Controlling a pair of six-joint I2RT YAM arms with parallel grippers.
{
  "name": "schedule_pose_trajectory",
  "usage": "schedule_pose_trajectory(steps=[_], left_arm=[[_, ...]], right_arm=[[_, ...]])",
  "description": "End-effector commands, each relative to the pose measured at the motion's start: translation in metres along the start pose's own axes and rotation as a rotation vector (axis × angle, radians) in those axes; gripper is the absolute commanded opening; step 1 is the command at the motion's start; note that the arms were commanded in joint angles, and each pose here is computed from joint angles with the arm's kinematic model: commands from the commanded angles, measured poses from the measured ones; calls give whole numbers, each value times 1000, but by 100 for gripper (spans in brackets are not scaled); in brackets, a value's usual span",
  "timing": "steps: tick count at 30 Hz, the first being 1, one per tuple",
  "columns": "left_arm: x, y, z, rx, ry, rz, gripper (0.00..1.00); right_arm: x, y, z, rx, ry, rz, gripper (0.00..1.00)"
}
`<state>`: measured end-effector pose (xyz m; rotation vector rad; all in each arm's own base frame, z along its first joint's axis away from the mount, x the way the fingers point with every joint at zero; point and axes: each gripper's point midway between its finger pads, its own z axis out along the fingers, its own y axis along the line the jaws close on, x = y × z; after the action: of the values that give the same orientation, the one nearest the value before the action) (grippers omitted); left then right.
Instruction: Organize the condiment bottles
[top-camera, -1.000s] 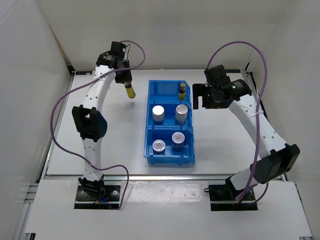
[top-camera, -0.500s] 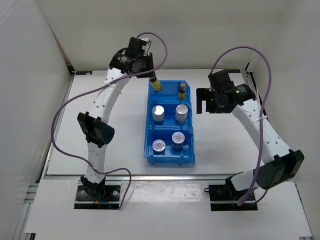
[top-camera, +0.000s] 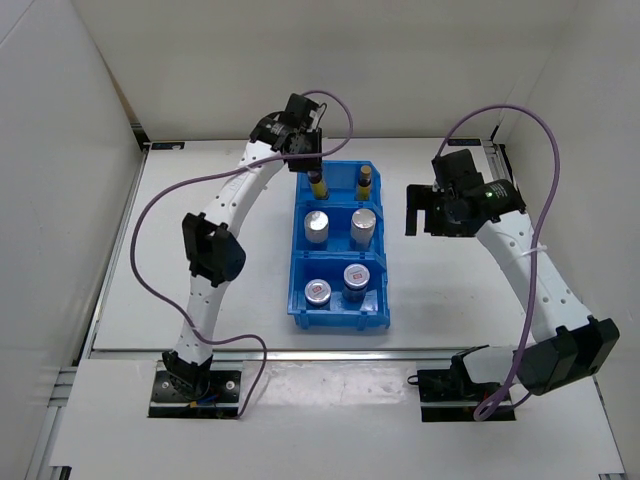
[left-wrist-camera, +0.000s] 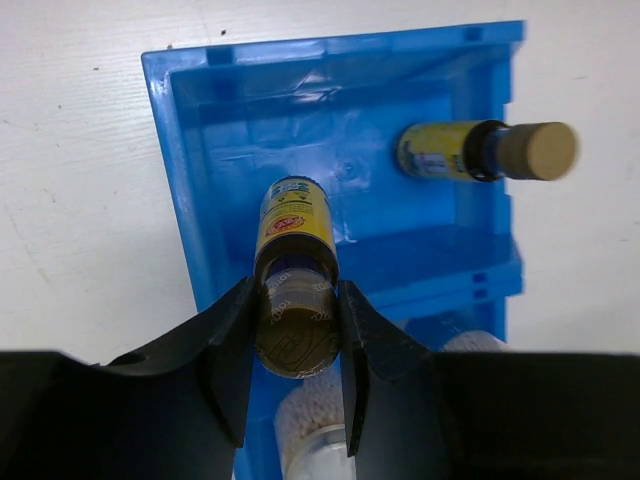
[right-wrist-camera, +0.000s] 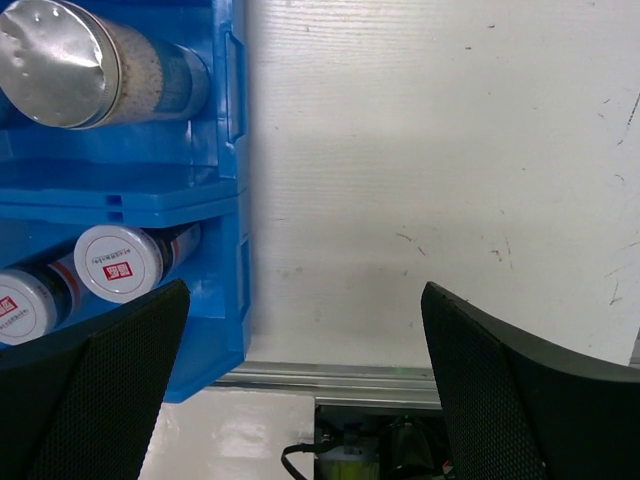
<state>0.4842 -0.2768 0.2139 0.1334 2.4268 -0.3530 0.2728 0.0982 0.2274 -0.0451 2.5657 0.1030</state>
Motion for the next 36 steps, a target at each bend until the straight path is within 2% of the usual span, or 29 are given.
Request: schedule_pose_trajectory(steps=[1, 5, 8, 9, 11, 15, 16, 21, 22, 24, 25, 26, 27, 28, 29, 30, 31, 33, 34, 35, 36], left_arm=[[-18, -3, -4, 2, -70, 12, 14], [-17, -2, 6, -10, -66, 12, 20], [-12, 0, 17, -17, -49, 22, 30], [-9, 1, 22, -20, -39, 23, 37], [-6, 2, 26, -24, -30, 24, 43], [-6, 2, 26, -24, -30, 24, 65], [-6, 2, 26, -24, -30, 24, 74], [-15, -3, 16, -3, -58, 20, 88], [-19, -4, 10, 2, -71, 19, 100], [-33, -5, -9, -2, -118, 3, 100], [-45, -9, -32, 15, -161, 0, 100], [-46, -3, -39, 9, -163, -15, 100], [-50, 4, -50, 4, -176, -25, 100], [-60, 8, -81, 4, -225, -36, 100], [-63, 17, -93, -5, -237, -47, 100], [-52, 26, -94, -23, -209, -52, 99], [-57, 30, -123, -17, -248, -61, 99], [-40, 47, -128, -49, -210, -39, 100], [-34, 50, -136, -51, -207, -27, 100], [-31, 51, -160, -43, -234, -17, 100], [-10, 62, -154, -86, -186, -7, 100]], right_arm=[[0, -1, -4, -12, -13, -1, 100], [3, -2, -2, -9, -4, -11, 100], [6, -3, 0, -6, 6, -12, 100], [6, -3, 0, -6, 6, -12, 100], [7, -1, 3, -15, 9, -12, 100], [7, 0, 2, -23, 11, -12, 100], [7, 0, 2, -23, 11, -12, 100], [11, 1, 6, -30, 23, -13, 100], [11, 2, 6, -30, 23, -4, 100], [19, 5, 12, -52, 61, 15, 100], [25, 5, 18, -60, 83, 36, 100], [26, 6, 22, -79, 86, 58, 97], [30, 9, 26, -104, 103, 67, 88], [34, 12, 29, -132, 119, 76, 81], [42, 18, 32, -188, 142, 94, 74], [45, 22, 34, -212, 156, 106, 69], [47, 22, 37, -223, 165, 132, 67], [49, 25, 40, -250, 171, 141, 76], [49, 27, 39, -263, 165, 150, 92], [49, 27, 39, -263, 165, 150, 100], [46, 30, 35, -280, 151, 148, 100]])
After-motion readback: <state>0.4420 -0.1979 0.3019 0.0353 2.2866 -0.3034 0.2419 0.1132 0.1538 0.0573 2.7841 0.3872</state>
